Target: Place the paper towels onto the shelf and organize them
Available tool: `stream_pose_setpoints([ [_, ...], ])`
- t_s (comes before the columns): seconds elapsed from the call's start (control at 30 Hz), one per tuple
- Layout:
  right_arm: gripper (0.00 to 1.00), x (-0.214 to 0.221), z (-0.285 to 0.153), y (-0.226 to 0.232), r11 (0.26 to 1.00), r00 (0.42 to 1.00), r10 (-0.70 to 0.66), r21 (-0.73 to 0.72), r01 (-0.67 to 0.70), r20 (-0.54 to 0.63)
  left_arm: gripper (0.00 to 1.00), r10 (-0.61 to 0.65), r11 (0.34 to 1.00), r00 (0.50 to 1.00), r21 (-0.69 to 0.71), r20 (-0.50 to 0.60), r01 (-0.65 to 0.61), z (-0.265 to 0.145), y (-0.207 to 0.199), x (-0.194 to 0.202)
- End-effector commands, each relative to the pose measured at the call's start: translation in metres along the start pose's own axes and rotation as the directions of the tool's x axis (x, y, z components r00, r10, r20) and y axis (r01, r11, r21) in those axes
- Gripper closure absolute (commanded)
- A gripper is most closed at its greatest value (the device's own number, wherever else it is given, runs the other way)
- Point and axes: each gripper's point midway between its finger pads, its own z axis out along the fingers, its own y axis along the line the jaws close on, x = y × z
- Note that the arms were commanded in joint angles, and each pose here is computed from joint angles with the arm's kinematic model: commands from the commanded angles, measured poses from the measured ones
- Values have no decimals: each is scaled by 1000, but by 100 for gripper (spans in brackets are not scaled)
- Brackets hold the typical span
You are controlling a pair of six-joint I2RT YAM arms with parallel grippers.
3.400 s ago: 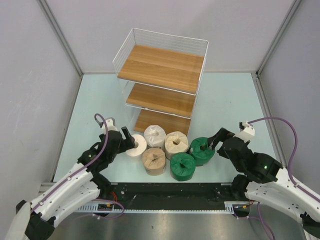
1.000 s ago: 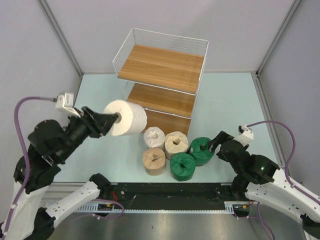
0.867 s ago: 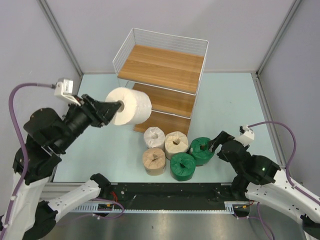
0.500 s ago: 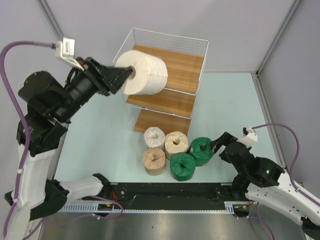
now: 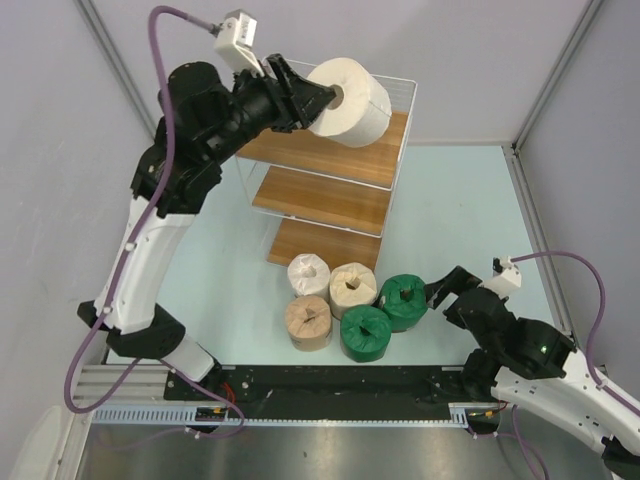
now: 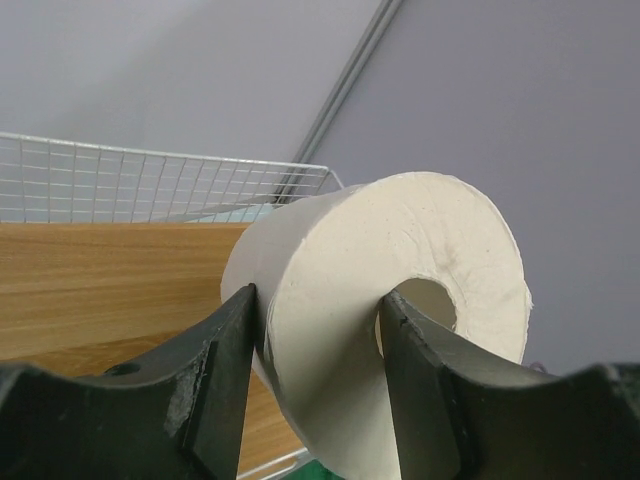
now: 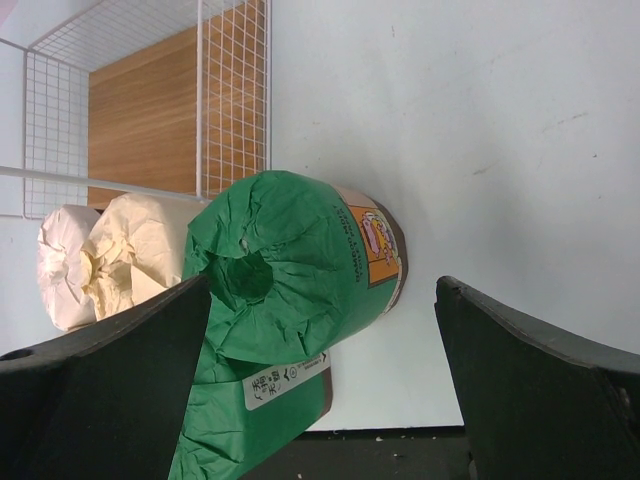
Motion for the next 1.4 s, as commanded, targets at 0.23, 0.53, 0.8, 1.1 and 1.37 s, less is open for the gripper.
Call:
stream_pose_setpoints([
  [0.23,0,-8,1,-3,999,998,30,18,-31,48,46,63,996,991,-64,116,-56,-6,4,-32],
  [0.53,0,-8,3,-3,999,999,16,28,-17,47,45,85,991,993,-114,88,-75,-4,16,-24],
  [0.8,0,-8,4,-4,999,999,6,36,-8,53,44,94,988,994,-126,51,-87,-1,21,-15],
  [1.1,0,-6,4,-4,999,999,2,38,-4,45,29,104,987,994,-129,29,-99,3,25,-8],
  [1.37,0,-8,3,-4,999,999,8,31,-9,49,19,110,986,994,-130,10,-108,10,28,-2],
])
